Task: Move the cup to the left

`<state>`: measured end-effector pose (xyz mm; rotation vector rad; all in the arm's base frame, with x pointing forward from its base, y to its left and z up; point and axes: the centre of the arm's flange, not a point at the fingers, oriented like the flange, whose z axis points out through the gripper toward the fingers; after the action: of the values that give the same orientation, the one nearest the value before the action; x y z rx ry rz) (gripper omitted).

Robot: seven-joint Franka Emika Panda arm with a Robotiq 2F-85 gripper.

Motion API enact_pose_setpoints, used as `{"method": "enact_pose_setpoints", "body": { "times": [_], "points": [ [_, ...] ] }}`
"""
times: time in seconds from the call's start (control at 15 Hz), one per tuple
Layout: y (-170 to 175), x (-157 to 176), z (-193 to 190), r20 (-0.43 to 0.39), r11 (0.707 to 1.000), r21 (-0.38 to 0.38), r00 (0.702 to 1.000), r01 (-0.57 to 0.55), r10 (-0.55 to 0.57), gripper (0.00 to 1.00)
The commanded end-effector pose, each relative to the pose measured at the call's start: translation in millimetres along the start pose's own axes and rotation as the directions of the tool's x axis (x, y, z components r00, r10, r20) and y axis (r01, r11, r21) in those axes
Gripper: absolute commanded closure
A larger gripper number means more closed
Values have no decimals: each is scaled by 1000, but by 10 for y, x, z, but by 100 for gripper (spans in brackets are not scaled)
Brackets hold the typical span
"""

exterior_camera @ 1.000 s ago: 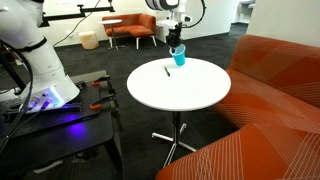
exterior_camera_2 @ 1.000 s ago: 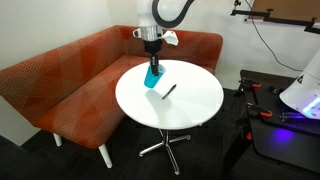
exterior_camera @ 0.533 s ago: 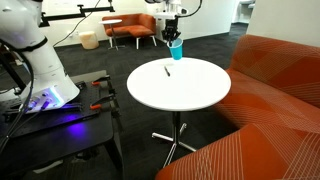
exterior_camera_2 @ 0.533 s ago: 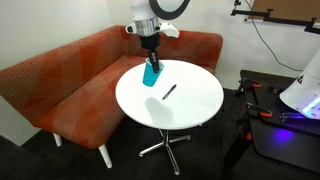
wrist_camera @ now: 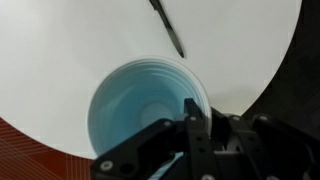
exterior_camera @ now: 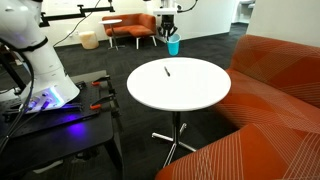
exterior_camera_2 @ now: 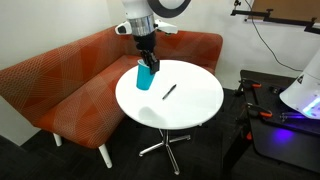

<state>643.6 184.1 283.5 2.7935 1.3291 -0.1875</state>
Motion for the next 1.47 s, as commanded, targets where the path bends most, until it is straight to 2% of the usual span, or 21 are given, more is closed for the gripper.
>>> {"method": "enact_pose_setpoints", "body": {
  "times": [0.0,0.27,0.6,1.0,1.4],
  "points": [
    [-68,192,-37,30,990,12,989,142,-143,98],
    [-203,323,55,82,974,59,972,218,-222,98],
    [-316,434,120,197,977,99,959,188,-204,98],
    [-292,576,233,294,987,45,942,154,-161,98],
    [-275,702,440,298,988,26,942,155,-156,98]
  ]
}}
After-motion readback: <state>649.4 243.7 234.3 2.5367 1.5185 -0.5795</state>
